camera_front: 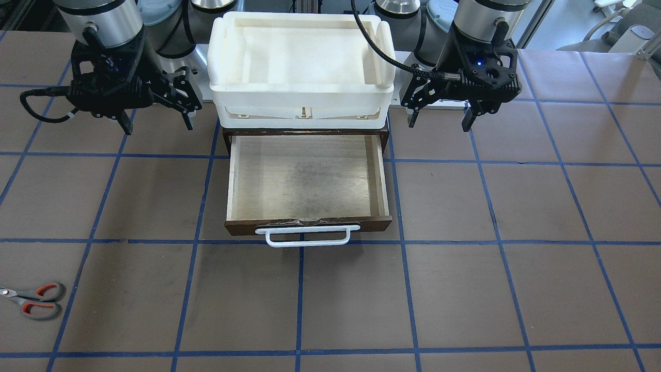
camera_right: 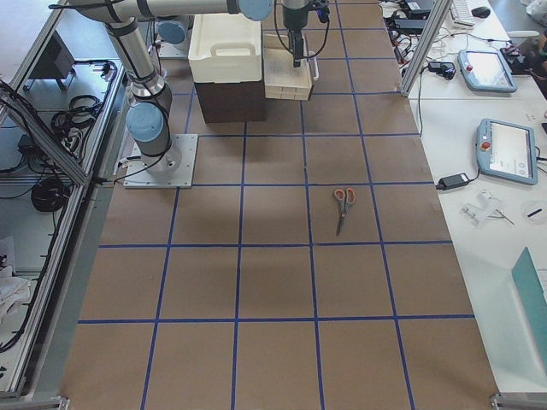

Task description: Put scissors in drawer and close it

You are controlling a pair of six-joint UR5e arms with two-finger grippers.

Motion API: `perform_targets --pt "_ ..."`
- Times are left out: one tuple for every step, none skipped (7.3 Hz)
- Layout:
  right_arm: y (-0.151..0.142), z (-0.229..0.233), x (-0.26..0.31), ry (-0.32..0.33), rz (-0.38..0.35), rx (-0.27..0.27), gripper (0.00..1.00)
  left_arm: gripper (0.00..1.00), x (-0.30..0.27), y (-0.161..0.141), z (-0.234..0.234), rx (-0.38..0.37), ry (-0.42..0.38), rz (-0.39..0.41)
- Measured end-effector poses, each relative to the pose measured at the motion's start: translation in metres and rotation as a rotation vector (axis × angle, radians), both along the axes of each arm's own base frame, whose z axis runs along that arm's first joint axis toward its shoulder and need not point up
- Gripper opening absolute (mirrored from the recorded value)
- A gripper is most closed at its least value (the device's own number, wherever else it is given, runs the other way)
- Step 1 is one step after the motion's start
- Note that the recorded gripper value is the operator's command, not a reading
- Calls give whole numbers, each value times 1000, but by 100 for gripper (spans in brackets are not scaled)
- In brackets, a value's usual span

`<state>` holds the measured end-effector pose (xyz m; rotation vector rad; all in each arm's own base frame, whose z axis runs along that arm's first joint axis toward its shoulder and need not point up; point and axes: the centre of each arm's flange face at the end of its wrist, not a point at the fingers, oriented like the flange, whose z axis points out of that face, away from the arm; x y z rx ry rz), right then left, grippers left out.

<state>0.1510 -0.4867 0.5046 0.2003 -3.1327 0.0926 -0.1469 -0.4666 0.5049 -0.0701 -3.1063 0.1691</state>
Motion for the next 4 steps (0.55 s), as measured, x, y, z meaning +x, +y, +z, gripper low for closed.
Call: perform_targets --pt "-1 0 0 0 -2 -1 100 100 0 0 0 0 0 -1" --pt "-1 -1 -1 0 -3 0 100 100 0 -1 -1 0 1 -3" --pt "-2 -2 -1 0 -4 2 100 100 0 -1 -1 0 1 -5" --pt "-2 -3 -3 0 -2 5 100 100 0 -1 -1 -1 1 -5"
